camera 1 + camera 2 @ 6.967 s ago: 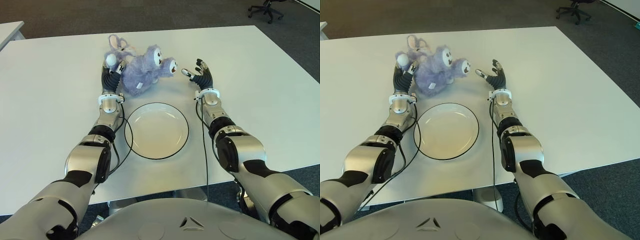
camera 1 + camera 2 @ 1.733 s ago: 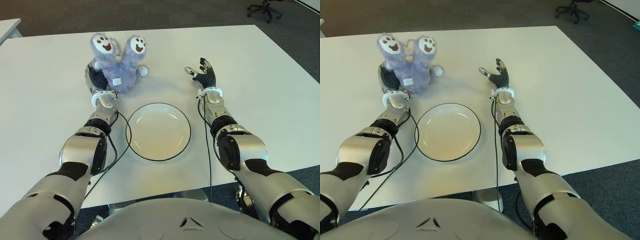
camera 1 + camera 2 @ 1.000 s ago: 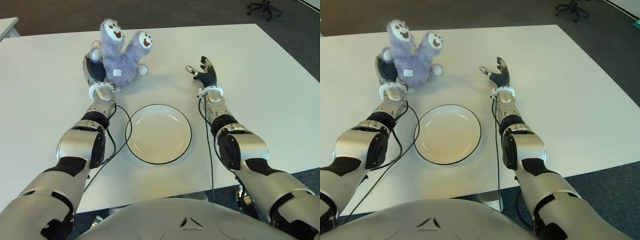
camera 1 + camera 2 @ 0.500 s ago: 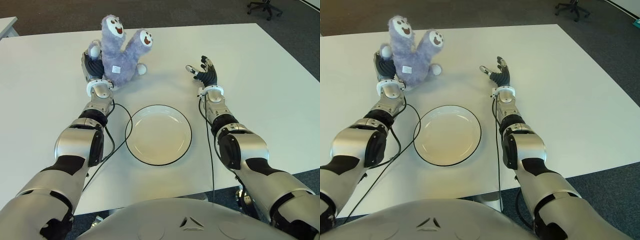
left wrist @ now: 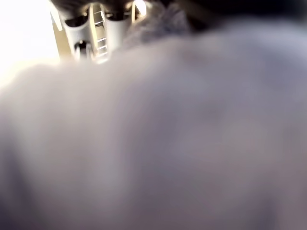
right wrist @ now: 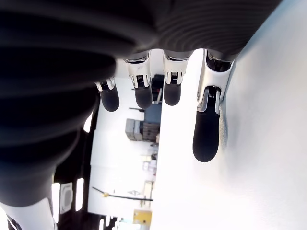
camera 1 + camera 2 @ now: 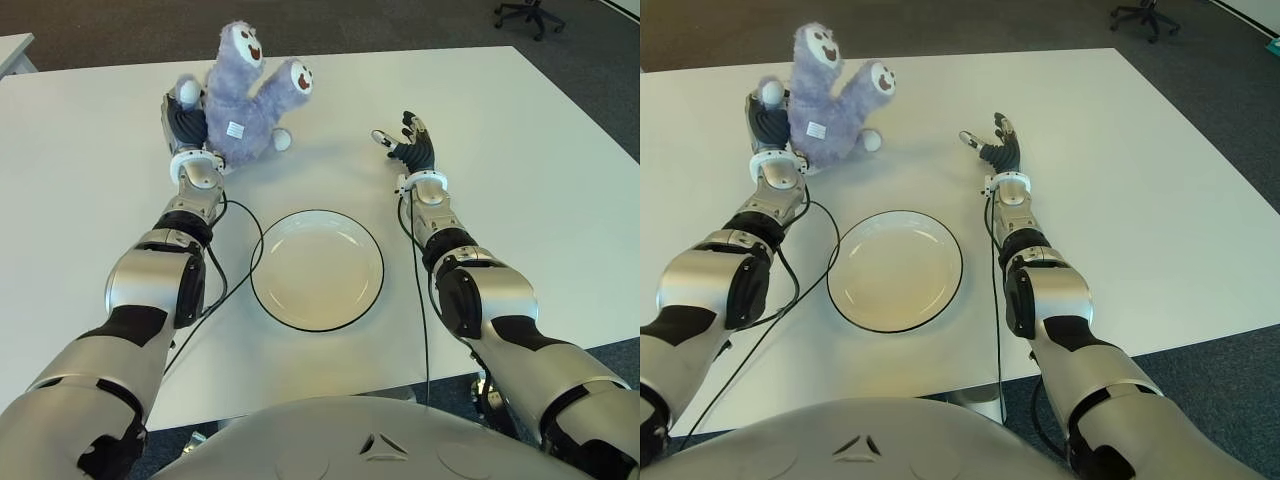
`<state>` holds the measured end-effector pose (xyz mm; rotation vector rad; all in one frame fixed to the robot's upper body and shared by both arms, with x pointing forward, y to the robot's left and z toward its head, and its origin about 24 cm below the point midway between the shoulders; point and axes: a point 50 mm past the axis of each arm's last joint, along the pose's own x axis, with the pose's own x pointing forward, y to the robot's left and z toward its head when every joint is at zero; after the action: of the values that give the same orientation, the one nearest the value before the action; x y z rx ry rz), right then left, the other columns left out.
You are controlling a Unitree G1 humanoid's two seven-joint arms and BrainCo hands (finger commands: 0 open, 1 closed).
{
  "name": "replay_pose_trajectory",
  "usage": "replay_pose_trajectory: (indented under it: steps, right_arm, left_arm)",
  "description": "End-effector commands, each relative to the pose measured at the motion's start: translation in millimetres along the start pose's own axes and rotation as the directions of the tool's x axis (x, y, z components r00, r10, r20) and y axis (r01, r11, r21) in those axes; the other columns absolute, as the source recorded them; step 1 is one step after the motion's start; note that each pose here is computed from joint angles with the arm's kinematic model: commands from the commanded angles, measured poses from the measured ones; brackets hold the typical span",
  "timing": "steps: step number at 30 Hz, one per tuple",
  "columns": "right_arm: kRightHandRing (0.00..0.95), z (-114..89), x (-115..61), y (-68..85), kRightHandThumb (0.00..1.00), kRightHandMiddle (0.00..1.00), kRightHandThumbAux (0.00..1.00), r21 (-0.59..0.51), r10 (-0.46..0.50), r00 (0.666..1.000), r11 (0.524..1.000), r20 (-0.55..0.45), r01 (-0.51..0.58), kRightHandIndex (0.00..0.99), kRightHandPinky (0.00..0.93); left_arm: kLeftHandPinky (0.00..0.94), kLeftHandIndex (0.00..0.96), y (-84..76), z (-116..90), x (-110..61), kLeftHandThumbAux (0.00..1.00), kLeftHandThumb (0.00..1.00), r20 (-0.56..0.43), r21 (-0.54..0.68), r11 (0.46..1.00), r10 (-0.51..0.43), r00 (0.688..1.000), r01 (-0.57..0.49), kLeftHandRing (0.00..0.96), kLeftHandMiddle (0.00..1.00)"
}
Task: Put the doll into the plate.
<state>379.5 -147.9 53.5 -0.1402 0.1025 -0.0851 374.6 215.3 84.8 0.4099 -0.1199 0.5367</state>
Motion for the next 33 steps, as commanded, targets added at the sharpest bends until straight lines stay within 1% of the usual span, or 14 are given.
replay_pose_trajectory:
  steps: [1, 8, 20, 26, 33]
  right_arm:
    - [0.039, -71, -30.0, 3.6, 0.073, 0.063, 0.728, 0.007, 0.019, 0.956, 1.0, -0.293, -0.018, 0.085, 0.038]
    - [0.041, -71, -29.9, 3.2, 0.081, 0.065, 0.737, 0.011, 0.017, 0.955, 1.0, -0.295, -0.015, 0.086, 0.041]
    - [0.038, -70, -29.5, 3.1, 0.072, 0.058, 0.73, 0.01, 0.023, 0.956, 1.0, -0.293, -0.021, 0.079, 0.037]
    - [0.036, -70, -29.5, 3.1, 0.068, 0.057, 0.725, 0.006, 0.025, 0.956, 1.0, -0.293, -0.024, 0.08, 0.037]
    - [0.039, -69, -29.0, 3.3, 0.083, 0.06, 0.735, 0.01, 0.025, 0.956, 1.0, -0.294, -0.023, 0.077, 0.04]
  left_arm:
    - [0.807, 0.412, 4.4, 19, 9.3, 0.665, 0.843, 0.091, 0.033, 0.998, 0.055, 0.994, -0.058, 0.807, 0.55]
    - [0.81, 0.421, 2.2, 28, 7.3, 0.663, 0.845, 0.19, 0.097, 0.988, 0.102, 0.976, -0.122, 0.806, 0.574]
    - [0.808, 0.421, 3.3, 33, 6.2, 0.662, 0.844, 0.24, 0.087, 0.987, 0.108, 0.965, -0.132, 0.804, 0.572]
    - [0.788, 0.419, 4.3, 36, 7.7, 0.662, 0.842, 0.252, 0.084, 0.987, 0.111, 0.961, -0.136, 0.801, 0.575]
    - [0.802, 0.421, 5.3, 41, 10.8, 0.663, 0.843, 0.278, 0.122, 0.98, 0.117, 0.954, -0.155, 0.799, 0.577]
